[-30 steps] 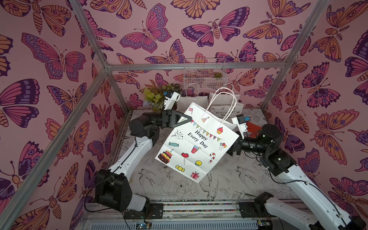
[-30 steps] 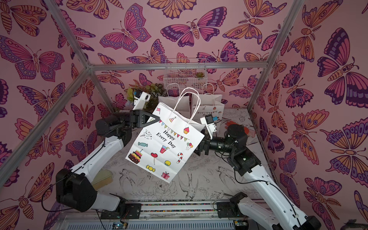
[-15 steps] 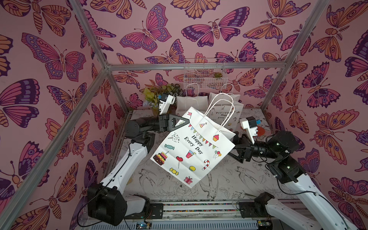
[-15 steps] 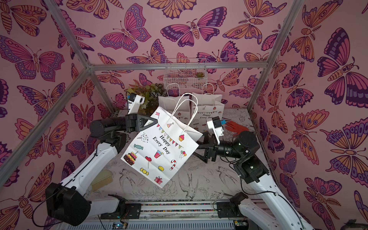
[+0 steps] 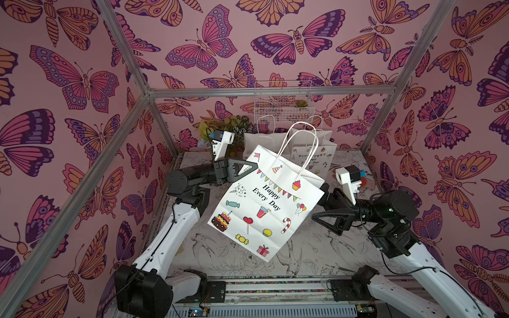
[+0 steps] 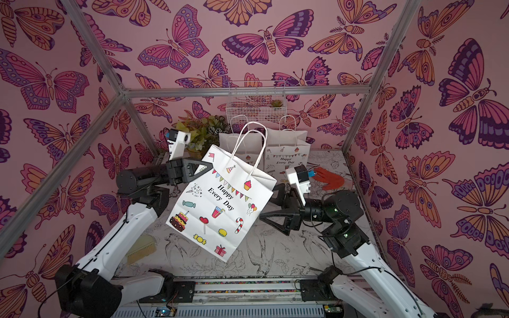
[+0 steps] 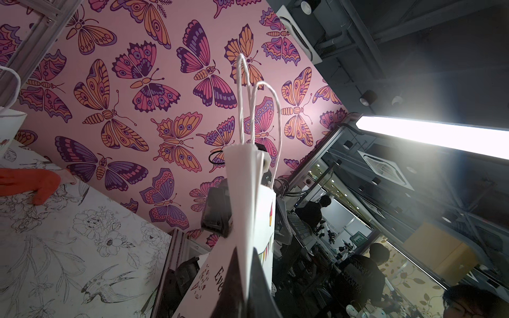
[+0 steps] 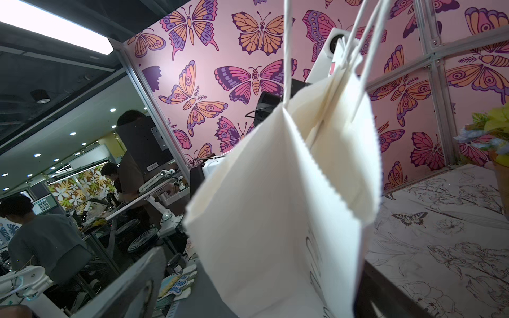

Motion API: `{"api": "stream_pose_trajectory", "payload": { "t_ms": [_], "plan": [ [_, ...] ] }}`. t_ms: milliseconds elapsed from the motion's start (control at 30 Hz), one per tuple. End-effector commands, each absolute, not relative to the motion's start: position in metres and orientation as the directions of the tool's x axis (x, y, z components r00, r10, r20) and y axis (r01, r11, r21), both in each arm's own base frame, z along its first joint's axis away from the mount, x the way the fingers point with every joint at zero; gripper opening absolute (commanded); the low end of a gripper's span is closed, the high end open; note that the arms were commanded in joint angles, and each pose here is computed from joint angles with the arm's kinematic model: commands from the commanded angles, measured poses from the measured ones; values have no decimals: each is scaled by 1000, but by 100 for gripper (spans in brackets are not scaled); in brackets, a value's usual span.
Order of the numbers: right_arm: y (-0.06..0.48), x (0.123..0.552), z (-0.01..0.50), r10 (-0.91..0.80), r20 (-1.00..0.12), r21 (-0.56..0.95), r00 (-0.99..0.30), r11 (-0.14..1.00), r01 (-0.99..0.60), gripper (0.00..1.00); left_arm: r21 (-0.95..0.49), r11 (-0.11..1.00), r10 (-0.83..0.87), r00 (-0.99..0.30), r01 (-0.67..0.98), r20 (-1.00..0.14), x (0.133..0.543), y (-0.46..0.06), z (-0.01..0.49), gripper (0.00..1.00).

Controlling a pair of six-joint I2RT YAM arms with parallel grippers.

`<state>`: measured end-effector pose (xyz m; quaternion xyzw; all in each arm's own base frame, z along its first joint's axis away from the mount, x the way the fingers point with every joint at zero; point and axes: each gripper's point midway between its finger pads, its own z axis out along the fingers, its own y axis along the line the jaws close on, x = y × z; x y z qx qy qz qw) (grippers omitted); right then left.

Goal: Put away the paper bag
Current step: Press the paper bag.

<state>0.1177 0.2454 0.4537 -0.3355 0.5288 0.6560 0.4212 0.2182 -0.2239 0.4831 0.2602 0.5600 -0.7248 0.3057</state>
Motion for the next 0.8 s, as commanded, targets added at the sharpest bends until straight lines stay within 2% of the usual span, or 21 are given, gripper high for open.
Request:
{"api": "stream_pose_trajectory", "payload": {
  "t_ms": [0, 133, 267, 433, 767],
  "plan": [
    [243, 109, 473, 252, -892, 356, -375, -119, -927, 99, -630, -174, -194, -653, 757, -732, 221, -220, 485, 0],
    [246, 110, 479, 270, -890, 352, -367, -103, -930, 99, -630, -161, -203, -650, 759, -732, 221, -220, 483, 0],
    [255, 127, 473, 267, -890, 381, -370, -11, -924, 88, -628, -139, -211, -643, 766, -737, 221, -219, 483, 0],
    [269, 143, 475, 280, -885, 397, -371, 40, -917, 70, -629, -117, -223, -638, 768, -737, 223, -219, 479, 0],
    [290, 158, 472, 310, -868, 433, -389, 86, -897, 54, -625, -90, -237, -626, 775, -743, 223, -217, 471, 2]
  ]
}}
